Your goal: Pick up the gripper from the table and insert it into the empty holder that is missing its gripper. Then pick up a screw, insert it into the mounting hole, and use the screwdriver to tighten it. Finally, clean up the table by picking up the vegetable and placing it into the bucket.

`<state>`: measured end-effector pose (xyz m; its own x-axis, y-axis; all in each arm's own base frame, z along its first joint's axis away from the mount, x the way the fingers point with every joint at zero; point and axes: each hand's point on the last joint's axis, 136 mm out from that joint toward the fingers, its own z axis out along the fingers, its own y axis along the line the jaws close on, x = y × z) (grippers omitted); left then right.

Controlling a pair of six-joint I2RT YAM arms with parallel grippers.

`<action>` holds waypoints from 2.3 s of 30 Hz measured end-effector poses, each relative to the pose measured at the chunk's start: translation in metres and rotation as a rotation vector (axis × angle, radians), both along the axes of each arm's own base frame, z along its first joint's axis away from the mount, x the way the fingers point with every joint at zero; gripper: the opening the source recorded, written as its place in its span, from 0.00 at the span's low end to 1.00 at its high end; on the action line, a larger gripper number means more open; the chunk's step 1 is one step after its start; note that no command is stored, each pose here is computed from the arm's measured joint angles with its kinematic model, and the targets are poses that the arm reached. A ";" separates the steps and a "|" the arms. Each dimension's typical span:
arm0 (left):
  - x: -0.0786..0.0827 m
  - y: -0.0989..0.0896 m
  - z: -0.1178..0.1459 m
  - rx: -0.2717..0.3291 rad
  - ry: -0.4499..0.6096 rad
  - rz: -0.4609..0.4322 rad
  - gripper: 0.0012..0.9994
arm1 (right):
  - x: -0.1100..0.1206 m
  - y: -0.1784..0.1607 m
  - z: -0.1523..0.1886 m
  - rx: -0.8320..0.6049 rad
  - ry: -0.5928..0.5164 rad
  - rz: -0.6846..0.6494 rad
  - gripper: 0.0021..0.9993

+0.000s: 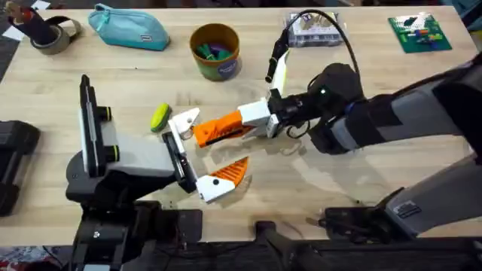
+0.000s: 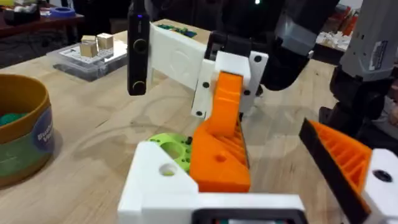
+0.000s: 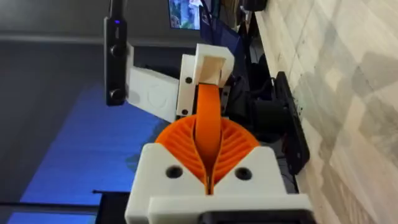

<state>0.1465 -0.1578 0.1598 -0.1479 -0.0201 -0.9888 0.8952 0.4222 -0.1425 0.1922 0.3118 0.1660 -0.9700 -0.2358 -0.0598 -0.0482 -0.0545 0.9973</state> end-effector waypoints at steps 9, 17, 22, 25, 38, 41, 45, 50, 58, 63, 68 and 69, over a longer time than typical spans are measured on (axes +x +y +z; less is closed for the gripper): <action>0.000 0.000 0.000 0.000 0.000 0.000 0.99 | 0.001 0.000 -0.004 -0.022 0.056 -0.004 0.01; 0.000 0.000 0.000 0.000 0.000 0.000 0.99 | 0.002 0.001 -0.003 -0.020 0.057 -0.006 0.02; 0.000 0.000 0.000 0.000 0.000 0.000 0.99 | 0.004 0.002 0.000 -0.014 0.050 -0.006 0.01; 0.000 0.000 0.000 0.000 0.000 0.000 0.99 | 0.005 0.002 0.002 -0.012 0.048 -0.006 0.01; 0.000 0.000 0.000 0.000 0.003 0.000 0.99 | 0.007 0.003 0.002 -0.014 0.060 -0.018 0.01; 0.000 0.000 0.000 0.000 0.002 0.000 0.99 | 0.008 0.003 0.002 -0.014 0.059 -0.024 0.01; 0.000 0.000 0.000 0.000 0.003 0.000 0.99 | 0.011 0.004 0.001 -0.010 0.047 -0.039 0.01; 0.000 0.000 0.000 0.000 0.002 0.000 0.99 | 0.014 0.005 0.001 -0.008 0.037 -0.061 0.01; 0.000 0.000 -0.001 -0.003 0.011 0.000 0.99 | 0.018 0.010 -0.004 -0.025 0.043 -0.082 0.01; 0.000 0.000 -0.001 -0.003 0.011 0.000 0.99 | 0.018 0.014 -0.004 -0.023 0.024 -0.092 0.01; 0.000 0.000 -0.001 -0.003 0.011 0.000 0.99 | 0.018 0.015 -0.004 -0.021 0.017 -0.101 0.01; 0.000 0.000 -0.001 -0.003 0.011 0.000 0.99 | 0.019 0.015 -0.004 -0.021 0.017 -0.103 0.01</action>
<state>0.1464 -0.1579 0.1592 -0.1590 -0.0233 -0.9870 0.8937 0.4214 -0.1540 0.2109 0.3271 0.1623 -0.9900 -0.1355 -0.0394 -0.0358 -0.0291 0.9989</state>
